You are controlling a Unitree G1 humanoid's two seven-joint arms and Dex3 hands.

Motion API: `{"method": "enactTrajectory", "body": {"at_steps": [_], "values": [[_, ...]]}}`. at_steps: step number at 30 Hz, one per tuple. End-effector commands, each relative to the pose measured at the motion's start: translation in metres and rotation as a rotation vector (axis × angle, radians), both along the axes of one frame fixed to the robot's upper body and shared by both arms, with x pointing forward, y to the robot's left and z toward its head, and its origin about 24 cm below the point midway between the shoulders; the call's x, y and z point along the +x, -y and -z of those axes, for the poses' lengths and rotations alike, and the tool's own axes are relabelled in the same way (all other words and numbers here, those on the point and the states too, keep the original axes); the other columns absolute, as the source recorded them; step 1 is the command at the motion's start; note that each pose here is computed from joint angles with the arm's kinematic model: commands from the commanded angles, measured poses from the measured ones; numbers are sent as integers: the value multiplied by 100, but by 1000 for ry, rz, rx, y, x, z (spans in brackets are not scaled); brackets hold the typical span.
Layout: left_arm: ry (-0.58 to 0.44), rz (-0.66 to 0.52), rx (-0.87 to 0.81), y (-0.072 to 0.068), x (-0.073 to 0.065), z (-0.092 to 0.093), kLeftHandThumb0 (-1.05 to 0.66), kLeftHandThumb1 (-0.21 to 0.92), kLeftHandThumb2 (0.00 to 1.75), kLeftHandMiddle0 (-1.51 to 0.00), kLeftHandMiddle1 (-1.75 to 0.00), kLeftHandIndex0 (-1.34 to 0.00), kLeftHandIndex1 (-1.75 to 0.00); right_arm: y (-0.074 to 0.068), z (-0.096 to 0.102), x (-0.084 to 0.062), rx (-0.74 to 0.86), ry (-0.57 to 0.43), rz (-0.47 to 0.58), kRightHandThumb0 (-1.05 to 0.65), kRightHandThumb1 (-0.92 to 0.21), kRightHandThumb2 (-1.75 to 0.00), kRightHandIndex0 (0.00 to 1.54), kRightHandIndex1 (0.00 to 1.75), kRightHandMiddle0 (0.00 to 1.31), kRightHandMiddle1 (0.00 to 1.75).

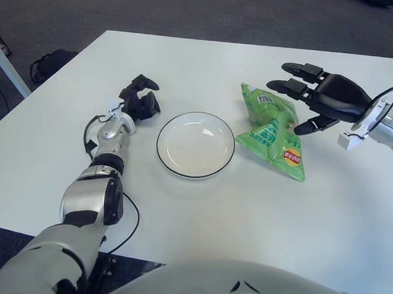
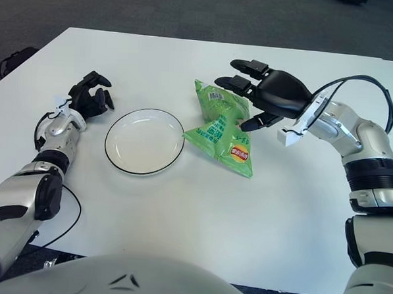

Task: Put the snack into the plate.

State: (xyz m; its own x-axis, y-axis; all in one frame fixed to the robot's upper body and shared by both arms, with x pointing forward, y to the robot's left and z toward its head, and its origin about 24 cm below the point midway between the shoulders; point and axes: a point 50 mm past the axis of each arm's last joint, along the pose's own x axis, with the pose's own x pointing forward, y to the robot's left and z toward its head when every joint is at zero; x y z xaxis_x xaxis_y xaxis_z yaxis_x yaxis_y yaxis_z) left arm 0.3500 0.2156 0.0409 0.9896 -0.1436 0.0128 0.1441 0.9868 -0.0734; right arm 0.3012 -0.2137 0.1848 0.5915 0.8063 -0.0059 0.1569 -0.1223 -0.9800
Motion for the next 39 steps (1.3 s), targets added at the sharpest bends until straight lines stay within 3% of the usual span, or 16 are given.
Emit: {"method": "enactTrajectory", "body": {"at_steps": [1, 12, 39], "values": [[-89, -8, -14, -2, -12, 21, -44, 44, 116, -94, -175, -51, -175, 2, -8, 0, -70, 1, -23, -102, -92, -53, 0, 0, 0, 18], [-88, -8, -23, -2, -12, 22, -44, 46, 114, -92, -175, -50, -175, 1, -16, -2, -209, -4, -70, -97, -89, -28, 0, 0, 0, 1], [-87, 9, -37, -2, -13, 22, -43, 47, 113, -93, -175, -49, -175, 2, -21, -11, -222, 70, -79, -89, -83, -23, 0, 0, 0, 0]]}}
